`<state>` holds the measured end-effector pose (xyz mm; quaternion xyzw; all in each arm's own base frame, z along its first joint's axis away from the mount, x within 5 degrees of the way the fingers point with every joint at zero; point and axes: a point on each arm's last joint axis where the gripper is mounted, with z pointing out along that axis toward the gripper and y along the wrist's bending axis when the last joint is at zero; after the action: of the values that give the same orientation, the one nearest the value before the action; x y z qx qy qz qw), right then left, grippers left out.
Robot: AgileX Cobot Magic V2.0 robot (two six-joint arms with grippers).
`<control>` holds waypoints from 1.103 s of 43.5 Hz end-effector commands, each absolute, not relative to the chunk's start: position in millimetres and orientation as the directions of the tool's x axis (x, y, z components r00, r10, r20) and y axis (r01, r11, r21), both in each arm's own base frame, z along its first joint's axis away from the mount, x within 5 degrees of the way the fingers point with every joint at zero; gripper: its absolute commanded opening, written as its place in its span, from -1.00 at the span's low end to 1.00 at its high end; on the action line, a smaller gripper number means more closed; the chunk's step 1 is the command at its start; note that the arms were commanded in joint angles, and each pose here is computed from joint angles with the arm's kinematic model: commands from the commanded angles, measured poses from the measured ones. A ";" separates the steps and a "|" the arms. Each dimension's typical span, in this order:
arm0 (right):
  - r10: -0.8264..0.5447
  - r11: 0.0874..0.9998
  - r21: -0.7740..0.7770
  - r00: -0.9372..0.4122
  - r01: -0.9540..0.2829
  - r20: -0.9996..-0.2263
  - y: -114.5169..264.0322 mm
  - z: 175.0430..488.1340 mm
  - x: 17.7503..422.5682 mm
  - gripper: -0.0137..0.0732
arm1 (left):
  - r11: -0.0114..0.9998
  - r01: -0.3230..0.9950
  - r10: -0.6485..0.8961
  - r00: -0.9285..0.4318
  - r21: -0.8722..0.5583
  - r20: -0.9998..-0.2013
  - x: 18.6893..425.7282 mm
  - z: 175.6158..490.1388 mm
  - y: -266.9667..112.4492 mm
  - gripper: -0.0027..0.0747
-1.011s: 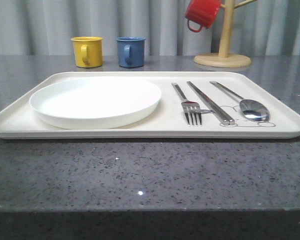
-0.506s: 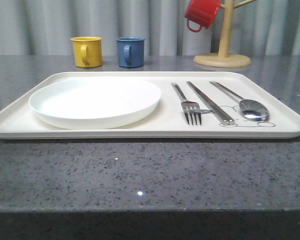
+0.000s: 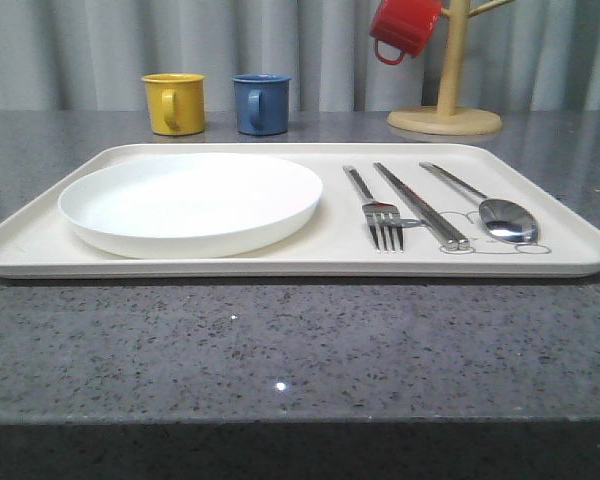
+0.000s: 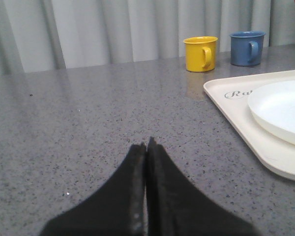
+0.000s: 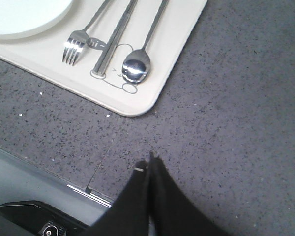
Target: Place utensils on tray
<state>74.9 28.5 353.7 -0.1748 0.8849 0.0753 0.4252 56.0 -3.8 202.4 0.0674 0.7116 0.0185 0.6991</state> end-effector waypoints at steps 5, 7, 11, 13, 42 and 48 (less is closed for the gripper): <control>-0.234 0.930 -0.038 -0.508 -0.367 -0.829 28.2 365.7 78.0 -0.84 | 0.997 0.051 0.053 0.150 0.061 -0.987 53.4 216.9 -3.1 -0.98; -0.234 0.930 -0.038 -0.507 -0.367 -0.829 28.2 365.7 78.0 -0.84 | 0.997 0.051 0.053 0.151 0.061 -0.987 53.4 216.9 -3.1 -0.98; -0.234 0.930 -0.038 -0.507 -0.367 -0.829 28.2 365.7 78.0 -0.84 | 0.997 0.051 0.053 0.151 0.061 -0.987 53.4 216.9 -3.1 -0.98; -0.234 0.930 -0.038 -0.507 -0.367 -0.829 28.2 365.7 78.0 -0.84 | 0.997 0.051 0.053 0.151 0.061 -0.987 53.4 216.9 -3.1 -0.98; -0.082 0.993 -0.077 -0.047 -0.095 -0.996 5.0 301.0 52.1 -0.84 | 0.997 0.051 0.053 0.151 0.061 -0.987 53.4 216.9 -3.1 -0.98; -0.071 0.997 -0.072 0.051 -0.006 -0.996 0.6 237.0 49.9 -0.84 | 0.997 0.051 0.053 0.151 0.061 -0.987 53.4 216.9 -3.1 -0.98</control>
<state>49.5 2.3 235.8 -0.0351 0.7403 -0.0061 0.6714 56.0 -3.8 208.1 0.0480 0.6910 0.0017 0.7213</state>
